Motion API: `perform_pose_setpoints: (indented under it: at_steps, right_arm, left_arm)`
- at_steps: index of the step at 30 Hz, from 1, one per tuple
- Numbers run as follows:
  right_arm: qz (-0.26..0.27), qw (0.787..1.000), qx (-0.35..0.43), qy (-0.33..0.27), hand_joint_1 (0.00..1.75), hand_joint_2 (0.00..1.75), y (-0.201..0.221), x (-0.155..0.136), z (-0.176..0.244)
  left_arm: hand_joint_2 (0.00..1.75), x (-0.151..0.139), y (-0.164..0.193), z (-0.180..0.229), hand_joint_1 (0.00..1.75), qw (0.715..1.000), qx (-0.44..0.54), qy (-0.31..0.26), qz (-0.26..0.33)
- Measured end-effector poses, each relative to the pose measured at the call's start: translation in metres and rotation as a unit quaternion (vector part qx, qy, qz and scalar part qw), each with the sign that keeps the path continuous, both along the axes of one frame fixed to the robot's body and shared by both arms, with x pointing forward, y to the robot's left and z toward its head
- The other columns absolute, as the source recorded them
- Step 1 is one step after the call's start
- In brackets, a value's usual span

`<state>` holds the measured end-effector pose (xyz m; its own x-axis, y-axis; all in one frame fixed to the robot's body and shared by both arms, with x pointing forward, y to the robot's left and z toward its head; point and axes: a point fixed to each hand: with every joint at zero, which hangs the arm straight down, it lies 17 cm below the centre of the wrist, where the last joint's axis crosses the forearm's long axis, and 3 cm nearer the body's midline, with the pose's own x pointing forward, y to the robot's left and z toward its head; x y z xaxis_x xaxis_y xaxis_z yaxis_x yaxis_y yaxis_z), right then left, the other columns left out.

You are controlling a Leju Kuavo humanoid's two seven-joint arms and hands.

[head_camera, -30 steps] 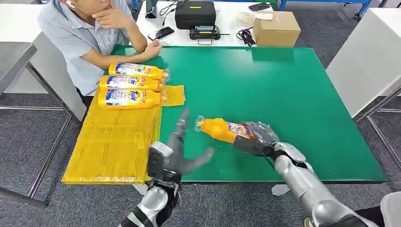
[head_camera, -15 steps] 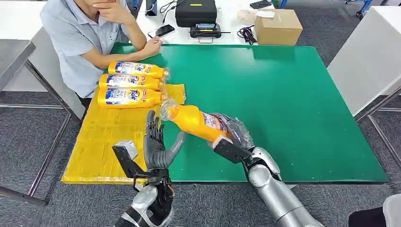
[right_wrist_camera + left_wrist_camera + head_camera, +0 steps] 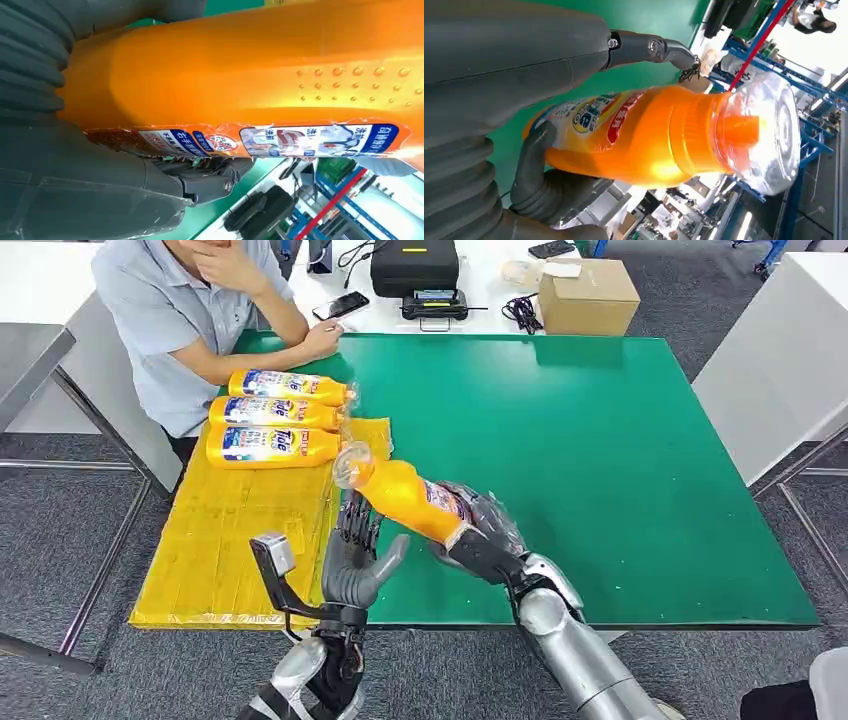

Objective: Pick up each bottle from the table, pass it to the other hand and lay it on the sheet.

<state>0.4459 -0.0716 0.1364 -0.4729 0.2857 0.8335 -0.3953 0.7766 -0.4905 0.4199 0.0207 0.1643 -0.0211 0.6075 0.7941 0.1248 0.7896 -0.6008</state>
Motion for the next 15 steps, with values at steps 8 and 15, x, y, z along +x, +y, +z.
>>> perform_pose_setpoints:
  at_steps: [8, 15]
  right_arm:
    - [0.042, 0.999, -0.014, 0.024, 1.75, 1.75, 0.019, -0.007, -0.013]
    - [0.070, 0.997, -0.028, 0.024, 1.75, 1.75, 0.040, -0.011, -0.014]
  left_arm:
    - [1.75, -0.006, -0.011, 0.018, 0.00, 0.998, -0.017, -0.037, -0.042]
    - [1.75, -0.001, -0.005, 0.018, 0.00, 0.998, 0.013, -0.052, -0.020]
